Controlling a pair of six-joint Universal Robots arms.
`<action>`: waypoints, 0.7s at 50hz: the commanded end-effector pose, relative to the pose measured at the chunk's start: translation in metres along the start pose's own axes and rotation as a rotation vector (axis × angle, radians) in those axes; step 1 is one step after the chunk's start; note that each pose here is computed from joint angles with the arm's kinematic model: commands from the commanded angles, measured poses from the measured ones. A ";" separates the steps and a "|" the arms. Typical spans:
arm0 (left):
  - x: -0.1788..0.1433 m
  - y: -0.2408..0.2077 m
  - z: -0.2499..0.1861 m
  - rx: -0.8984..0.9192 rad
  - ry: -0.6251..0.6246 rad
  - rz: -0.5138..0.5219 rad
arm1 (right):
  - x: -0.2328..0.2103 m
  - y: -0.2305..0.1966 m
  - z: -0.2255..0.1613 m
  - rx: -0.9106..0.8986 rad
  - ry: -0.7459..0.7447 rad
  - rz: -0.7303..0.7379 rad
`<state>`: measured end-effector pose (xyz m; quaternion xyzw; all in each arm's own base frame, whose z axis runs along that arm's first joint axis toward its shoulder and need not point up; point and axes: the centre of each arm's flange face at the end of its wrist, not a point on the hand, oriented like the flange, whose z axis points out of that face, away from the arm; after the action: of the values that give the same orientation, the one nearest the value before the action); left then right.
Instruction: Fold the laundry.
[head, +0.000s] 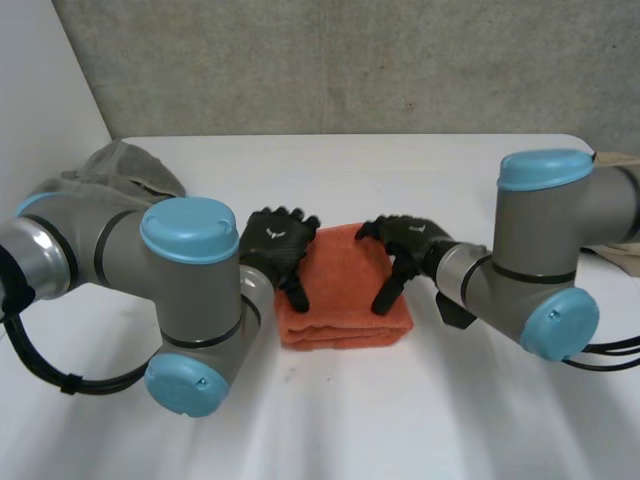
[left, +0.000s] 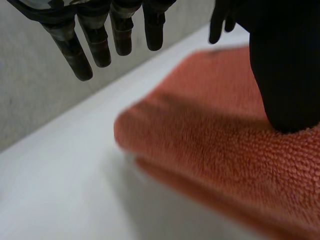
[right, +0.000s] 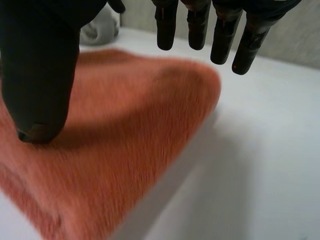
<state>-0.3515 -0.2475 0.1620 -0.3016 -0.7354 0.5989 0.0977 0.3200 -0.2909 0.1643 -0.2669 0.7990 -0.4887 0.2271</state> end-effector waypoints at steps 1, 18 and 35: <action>-0.008 0.030 -0.003 -0.171 -0.010 0.118 | 0.006 0.027 0.019 -0.077 0.027 -0.181; -0.018 -0.072 -0.033 0.130 0.090 0.149 | -0.036 -0.038 -0.044 0.219 0.153 -0.439; -0.056 -0.133 -0.075 0.208 0.304 0.010 | -0.084 0.070 -0.048 0.253 0.037 -0.505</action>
<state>-0.3191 -0.2276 0.3149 -0.3804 -0.6328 0.6427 0.2043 0.3308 -0.1862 0.1722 -0.4016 0.6456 -0.6389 0.1168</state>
